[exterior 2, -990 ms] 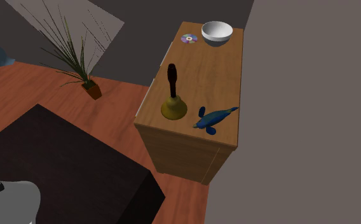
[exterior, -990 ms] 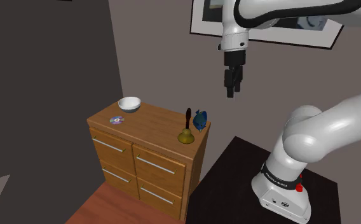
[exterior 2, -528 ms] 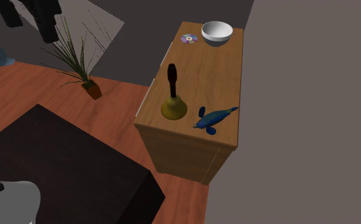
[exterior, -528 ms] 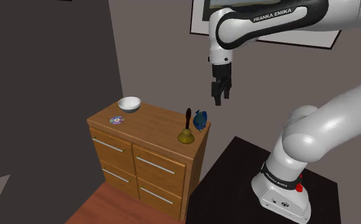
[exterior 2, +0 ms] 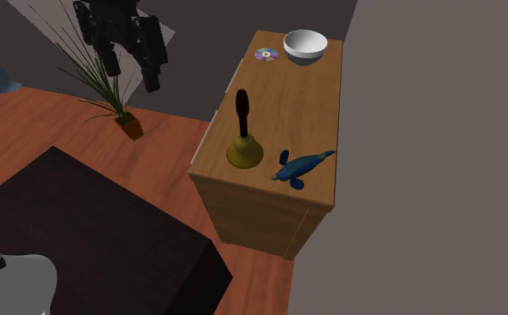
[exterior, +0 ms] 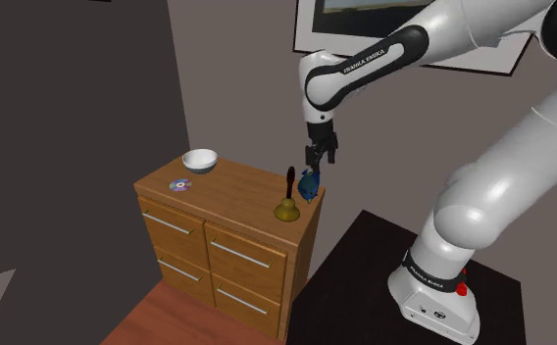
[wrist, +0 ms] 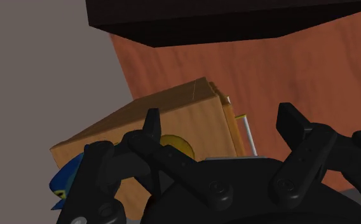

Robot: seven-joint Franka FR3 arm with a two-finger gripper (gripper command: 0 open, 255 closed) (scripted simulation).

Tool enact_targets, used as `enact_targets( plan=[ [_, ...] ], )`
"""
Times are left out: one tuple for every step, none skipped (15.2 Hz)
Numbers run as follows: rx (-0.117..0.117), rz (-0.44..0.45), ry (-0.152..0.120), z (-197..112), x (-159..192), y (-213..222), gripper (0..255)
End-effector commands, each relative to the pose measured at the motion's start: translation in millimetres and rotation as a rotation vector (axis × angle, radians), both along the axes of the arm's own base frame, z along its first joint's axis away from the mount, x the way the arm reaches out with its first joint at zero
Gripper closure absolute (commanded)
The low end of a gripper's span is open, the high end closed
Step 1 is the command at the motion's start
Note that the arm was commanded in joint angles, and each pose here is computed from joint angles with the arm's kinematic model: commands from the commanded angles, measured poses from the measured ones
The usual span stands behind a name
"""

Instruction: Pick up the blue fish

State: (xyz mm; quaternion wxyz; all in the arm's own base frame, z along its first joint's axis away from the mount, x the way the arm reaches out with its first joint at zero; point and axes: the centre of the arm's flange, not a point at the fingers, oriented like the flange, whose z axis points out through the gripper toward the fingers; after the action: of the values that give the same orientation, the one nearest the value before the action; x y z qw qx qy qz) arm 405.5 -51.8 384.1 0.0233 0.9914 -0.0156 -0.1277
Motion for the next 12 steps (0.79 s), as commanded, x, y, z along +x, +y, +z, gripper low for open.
enact_targets(
  plan=[
    [-0.023,-0.012,-0.002,-18,14,-9,0],
    [-0.035,-0.019,-0.002,-27,21,-13,0],
    [-0.046,-0.025,-0.002,-37,29,-17,0],
    [-0.058,-0.032,-0.002,-46,36,-21,0],
    [-0.069,-0.038,-0.003,-56,44,-26,0],
    [-0.08,-0.044,-0.003,-65,51,-30,0],
    [-0.092,-0.051,-0.003,-74,59,-35,0],
    [-0.103,-0.057,-0.003,-84,66,-40,0],
    [-0.115,-0.064,-0.003,-93,74,-45,0],
    [-0.126,-0.07,-0.003,-102,81,-50,0],
    [-0.137,-0.076,-0.003,-111,88,-55,0],
    [-0.149,-0.083,-0.003,-120,95,-60,0]
  ],
)
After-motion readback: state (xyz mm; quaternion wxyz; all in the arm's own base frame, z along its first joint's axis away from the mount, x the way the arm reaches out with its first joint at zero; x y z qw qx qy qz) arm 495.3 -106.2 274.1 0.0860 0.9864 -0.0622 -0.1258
